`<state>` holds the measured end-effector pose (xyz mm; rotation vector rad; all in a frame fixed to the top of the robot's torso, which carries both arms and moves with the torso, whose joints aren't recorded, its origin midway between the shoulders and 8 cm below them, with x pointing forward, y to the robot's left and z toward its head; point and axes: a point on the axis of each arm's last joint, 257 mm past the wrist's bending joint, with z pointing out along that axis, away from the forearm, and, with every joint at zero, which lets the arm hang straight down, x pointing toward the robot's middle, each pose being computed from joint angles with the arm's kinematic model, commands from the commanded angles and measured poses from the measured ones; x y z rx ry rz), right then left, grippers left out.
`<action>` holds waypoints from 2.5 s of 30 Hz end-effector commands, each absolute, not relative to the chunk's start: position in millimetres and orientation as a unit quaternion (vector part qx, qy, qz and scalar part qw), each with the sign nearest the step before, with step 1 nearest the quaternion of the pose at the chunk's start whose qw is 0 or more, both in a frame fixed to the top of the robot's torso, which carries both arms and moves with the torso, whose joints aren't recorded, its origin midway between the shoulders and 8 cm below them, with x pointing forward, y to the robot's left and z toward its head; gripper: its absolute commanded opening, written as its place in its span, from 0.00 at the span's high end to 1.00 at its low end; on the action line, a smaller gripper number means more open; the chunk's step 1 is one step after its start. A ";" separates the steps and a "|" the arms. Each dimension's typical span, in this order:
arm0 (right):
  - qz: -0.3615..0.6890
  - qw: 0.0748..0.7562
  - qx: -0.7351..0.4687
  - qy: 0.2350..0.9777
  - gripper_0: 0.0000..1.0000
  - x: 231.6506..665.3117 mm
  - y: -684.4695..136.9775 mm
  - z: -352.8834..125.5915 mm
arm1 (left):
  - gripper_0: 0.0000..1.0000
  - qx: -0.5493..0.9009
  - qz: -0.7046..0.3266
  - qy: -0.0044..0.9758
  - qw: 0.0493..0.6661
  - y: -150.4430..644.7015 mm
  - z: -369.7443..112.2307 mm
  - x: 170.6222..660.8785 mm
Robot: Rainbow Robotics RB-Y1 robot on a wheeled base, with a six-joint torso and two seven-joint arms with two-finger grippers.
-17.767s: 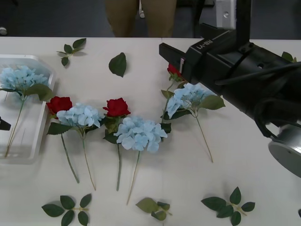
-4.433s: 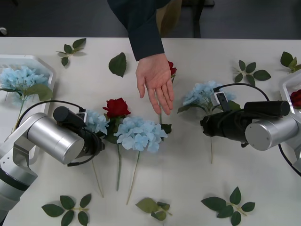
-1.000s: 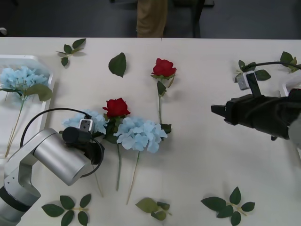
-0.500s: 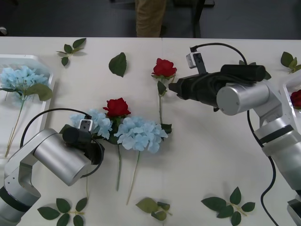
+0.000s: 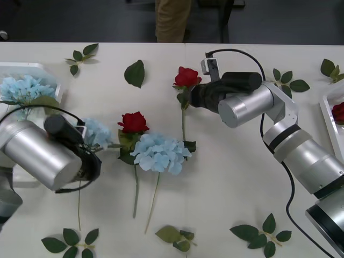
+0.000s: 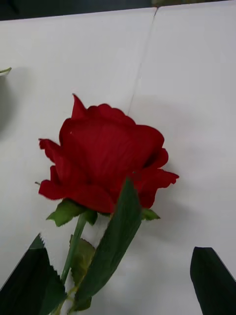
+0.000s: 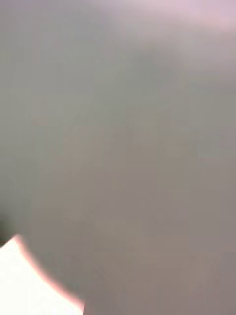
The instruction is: Place the red flowers into the right box and the blue flowers into the left box. If a person shows an open palm, hand one flower to the person first, then continue sorting.
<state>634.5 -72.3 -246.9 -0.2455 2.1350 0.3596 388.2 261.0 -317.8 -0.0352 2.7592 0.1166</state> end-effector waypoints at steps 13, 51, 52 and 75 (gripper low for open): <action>0.159 0.479 -0.111 0.856 0.17 636.3 -12.0 -237.0 | 1.00 -0.015 0.066 0.967 0.245 418.0 -146.8 435.4; 0.057 0.515 -0.131 0.845 1.00 663.8 -75.4 -243.5 | 0.00 -0.081 0.137 0.933 0.322 593.5 -174.1 515.4; 0.054 0.514 -0.129 0.846 1.00 664.2 -80.4 -239.3 | 0.00 -0.084 0.133 0.935 0.317 591.7 -175.2 513.5; 0.057 0.477 -0.118 0.869 0.31 639.1 -105.8 -201.3 | 0.00 -0.062 -0.046 0.978 0.195 368.5 -190.1 467.8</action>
